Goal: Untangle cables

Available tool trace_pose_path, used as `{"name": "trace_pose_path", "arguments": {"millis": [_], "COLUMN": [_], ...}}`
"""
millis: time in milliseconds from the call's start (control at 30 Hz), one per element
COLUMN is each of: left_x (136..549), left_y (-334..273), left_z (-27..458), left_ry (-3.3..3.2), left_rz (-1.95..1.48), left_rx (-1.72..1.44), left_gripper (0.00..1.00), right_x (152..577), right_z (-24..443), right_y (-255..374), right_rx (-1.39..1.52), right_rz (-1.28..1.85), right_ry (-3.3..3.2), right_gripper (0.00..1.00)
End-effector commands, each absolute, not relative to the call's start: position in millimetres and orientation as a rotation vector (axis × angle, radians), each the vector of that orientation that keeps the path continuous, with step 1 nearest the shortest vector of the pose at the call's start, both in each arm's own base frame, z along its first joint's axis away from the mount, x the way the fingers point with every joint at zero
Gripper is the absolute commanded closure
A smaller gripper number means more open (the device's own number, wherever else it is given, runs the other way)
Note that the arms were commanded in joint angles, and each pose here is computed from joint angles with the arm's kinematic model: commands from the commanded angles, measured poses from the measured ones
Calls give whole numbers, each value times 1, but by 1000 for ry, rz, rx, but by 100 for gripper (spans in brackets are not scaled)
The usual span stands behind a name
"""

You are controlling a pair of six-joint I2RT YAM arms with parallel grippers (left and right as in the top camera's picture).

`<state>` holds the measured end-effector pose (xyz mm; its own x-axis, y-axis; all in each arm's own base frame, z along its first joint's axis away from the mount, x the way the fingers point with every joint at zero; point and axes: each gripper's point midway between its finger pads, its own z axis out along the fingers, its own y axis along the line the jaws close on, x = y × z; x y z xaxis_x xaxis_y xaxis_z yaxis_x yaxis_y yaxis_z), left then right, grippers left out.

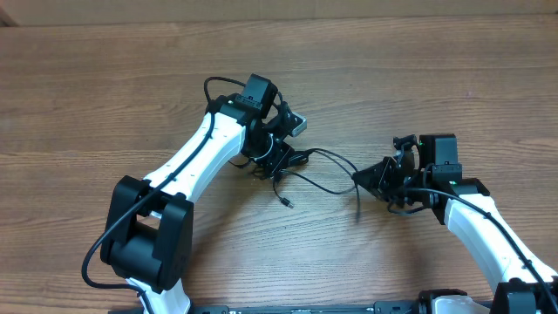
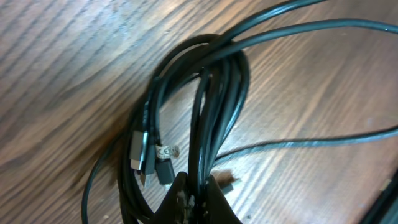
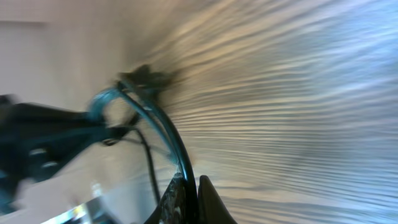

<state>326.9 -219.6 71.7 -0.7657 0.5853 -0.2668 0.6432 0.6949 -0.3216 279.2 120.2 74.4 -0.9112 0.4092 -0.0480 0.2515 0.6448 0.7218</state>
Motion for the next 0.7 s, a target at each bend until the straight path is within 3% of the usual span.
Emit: {"name": "trace_pose_path", "arguments": {"millis": [0,67,200,300,467,567,667], "left_x": [347,348,349,349,350,346,335], "left_y": [-197,-197,-198,-201,-202,-216,-242], "left_z": [69,69,69,70,71,76,90], "left_ry": [2772,2769,2764,2757,2756,2730,2658], "left_rz": [-386,-386,-387,-412,-422,-545,-806], "left_rx": [963,962,961,963,949,957,980], "left_gripper": [96,96,96,96,96,96,96], "right_x": [284,282,283,285,297,302,309], "right_z": [55,47,44,51,95,101,85], "right_y": [81,65,54,70,123,130,119], "right_rx": [517,550,573,534,257,201,228], "right_rz": [739,605,510,644,1099,1101,881], "right_ry": [2689,2707,2705,2690,2535,2503,2538], "right_gripper": [94,73,44,32,29,28,24]}}
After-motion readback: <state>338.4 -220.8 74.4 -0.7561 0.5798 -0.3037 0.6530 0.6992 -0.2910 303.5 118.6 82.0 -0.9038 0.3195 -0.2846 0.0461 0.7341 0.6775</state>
